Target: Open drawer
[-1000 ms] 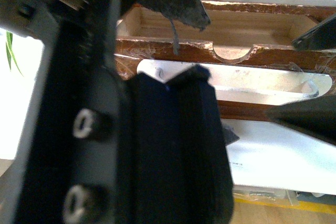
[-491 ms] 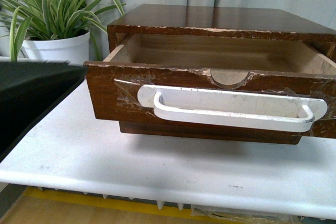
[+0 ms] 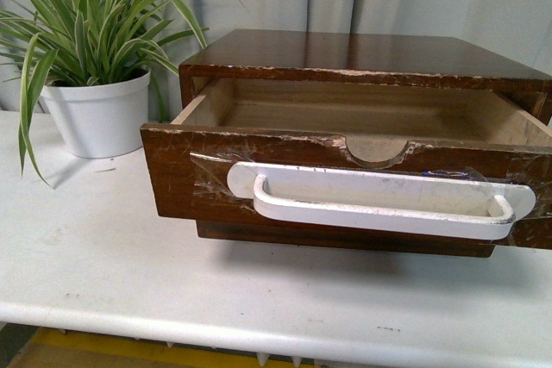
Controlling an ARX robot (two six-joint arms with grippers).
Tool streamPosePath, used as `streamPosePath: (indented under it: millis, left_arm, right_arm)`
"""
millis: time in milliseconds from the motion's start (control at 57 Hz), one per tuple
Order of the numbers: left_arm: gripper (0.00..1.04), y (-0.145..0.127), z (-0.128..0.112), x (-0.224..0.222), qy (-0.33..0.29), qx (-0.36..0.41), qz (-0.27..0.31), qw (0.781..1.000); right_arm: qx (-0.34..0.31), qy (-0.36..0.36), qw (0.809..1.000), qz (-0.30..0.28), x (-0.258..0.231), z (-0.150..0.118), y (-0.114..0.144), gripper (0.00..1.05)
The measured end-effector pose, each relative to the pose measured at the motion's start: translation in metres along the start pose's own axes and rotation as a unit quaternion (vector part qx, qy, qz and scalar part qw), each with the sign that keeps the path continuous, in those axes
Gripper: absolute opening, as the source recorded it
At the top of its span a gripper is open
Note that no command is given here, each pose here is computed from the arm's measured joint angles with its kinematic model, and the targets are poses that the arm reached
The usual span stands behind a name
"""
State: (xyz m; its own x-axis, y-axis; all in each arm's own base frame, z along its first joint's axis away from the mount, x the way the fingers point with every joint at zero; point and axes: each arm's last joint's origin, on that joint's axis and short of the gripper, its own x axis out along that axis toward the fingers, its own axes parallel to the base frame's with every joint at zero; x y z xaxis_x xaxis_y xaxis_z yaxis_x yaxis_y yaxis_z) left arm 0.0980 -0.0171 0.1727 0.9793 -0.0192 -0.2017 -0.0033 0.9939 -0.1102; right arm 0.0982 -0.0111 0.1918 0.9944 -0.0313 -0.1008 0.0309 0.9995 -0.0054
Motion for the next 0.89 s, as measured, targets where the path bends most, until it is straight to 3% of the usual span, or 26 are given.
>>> streamPosePath:
  millis: [228, 298, 386, 579, 719, 772, 895]
  left_arm:
    - [0.99, 0.004, 0.001, -0.001, -0.015, -0.019, 0.015, 1.0]
    - [0.98, 0.004, 0.001, -0.001, -0.018, -0.02, 0.014, 1.0]
    - [0.79, 0.007, -0.007, 0.001, -0.089, 0.017, -0.011, 0.996]
    - [0.45, 0.017, -0.004, 0.0, -0.103, 0.044, 0.002, 0.994]
    - [0.12, 0.017, -0.005, 0.0, -0.103, 0.049, 0.002, 0.994]
    - [0.04, 0.017, -0.005, 0.0, -0.103, 0.049, 0.002, 0.994]
    - [0.04, 0.017, -0.005, 0.0, -0.103, 0.051, 0.002, 0.993]
  right_arm:
    - [0.017, -0.003, 1.0, -0.016, 0.0, -0.001, -0.003, 0.96]
    - [0.009, -0.035, 0.999, 0.006, 0.0, -0.002, -0.003, 0.86]
    - [0.005, -0.049, 0.999, 0.007, 0.0, -0.006, 0.0, 0.67]
    - [0.003, -0.05, 0.999, 0.018, 0.0, -0.012, 0.011, 0.33]
    - [0.002, -0.049, 0.999, 0.014, 0.001, -0.016, 0.011, 0.01]
    - [0.002, -0.053, 0.998, 0.014, 0.001, -0.02, 0.011, 0.01]
    - [0.001, -0.05, 0.999, 0.014, 0.002, -0.026, 0.011, 0.01]
